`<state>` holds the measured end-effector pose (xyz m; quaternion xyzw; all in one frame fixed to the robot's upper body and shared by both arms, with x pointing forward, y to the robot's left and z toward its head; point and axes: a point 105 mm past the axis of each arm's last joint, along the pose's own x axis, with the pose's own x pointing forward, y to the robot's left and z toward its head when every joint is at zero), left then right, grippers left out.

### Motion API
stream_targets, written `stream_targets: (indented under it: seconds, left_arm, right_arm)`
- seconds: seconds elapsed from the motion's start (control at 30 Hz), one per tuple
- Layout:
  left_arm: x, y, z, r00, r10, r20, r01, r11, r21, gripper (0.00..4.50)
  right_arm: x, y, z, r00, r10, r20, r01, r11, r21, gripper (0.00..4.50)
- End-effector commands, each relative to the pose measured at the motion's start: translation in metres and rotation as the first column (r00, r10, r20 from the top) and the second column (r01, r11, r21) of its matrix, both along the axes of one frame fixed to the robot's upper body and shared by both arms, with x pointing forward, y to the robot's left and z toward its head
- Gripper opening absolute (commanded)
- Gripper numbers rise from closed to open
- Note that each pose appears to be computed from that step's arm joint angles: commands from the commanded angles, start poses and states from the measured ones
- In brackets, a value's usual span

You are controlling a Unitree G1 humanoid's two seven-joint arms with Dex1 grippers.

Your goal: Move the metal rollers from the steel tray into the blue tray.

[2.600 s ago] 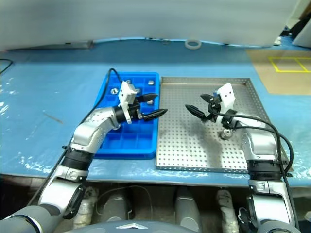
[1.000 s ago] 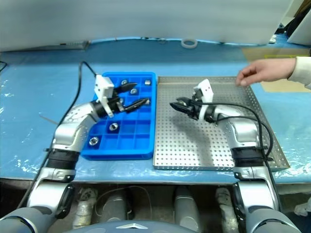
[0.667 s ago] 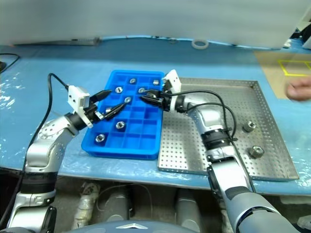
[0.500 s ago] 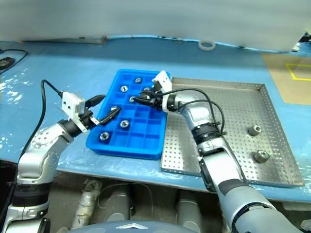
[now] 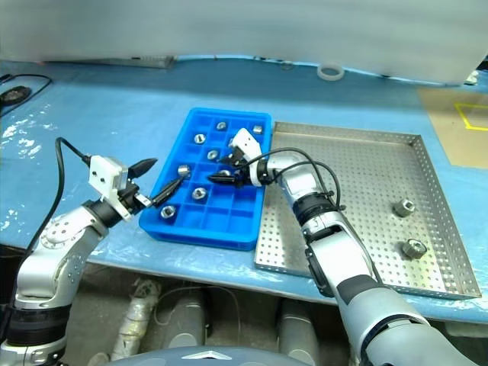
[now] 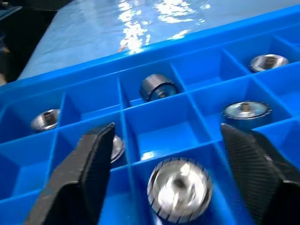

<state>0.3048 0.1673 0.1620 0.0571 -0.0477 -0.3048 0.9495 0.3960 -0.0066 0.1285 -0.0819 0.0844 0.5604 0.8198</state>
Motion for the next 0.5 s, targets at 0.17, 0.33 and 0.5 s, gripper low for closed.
stream_targets:
  seconds: [0.17,0.33,0.5]
  left_arm:
    - [0.017,-0.029,0.009,0.989,-0.143,0.038,0.143,0.99,-0.015,4.5]
    - [0.031,-0.058,0.01,0.961,-0.274,0.038,0.276,0.961,-0.029,4.5]
    - [0.045,-0.088,0.011,0.913,-0.406,0.038,0.408,0.913,-0.031,4.5]
  right_arm:
    - [0.013,-0.038,0.025,0.99,-0.115,0.078,0.112,0.992,0.051,4.49]
    - [0.013,-0.09,0.025,0.958,-0.27,0.095,0.267,0.963,0.039,4.49]
    - [0.0,-0.145,0.03,0.891,-0.44,0.115,0.439,0.898,0.037,4.49]
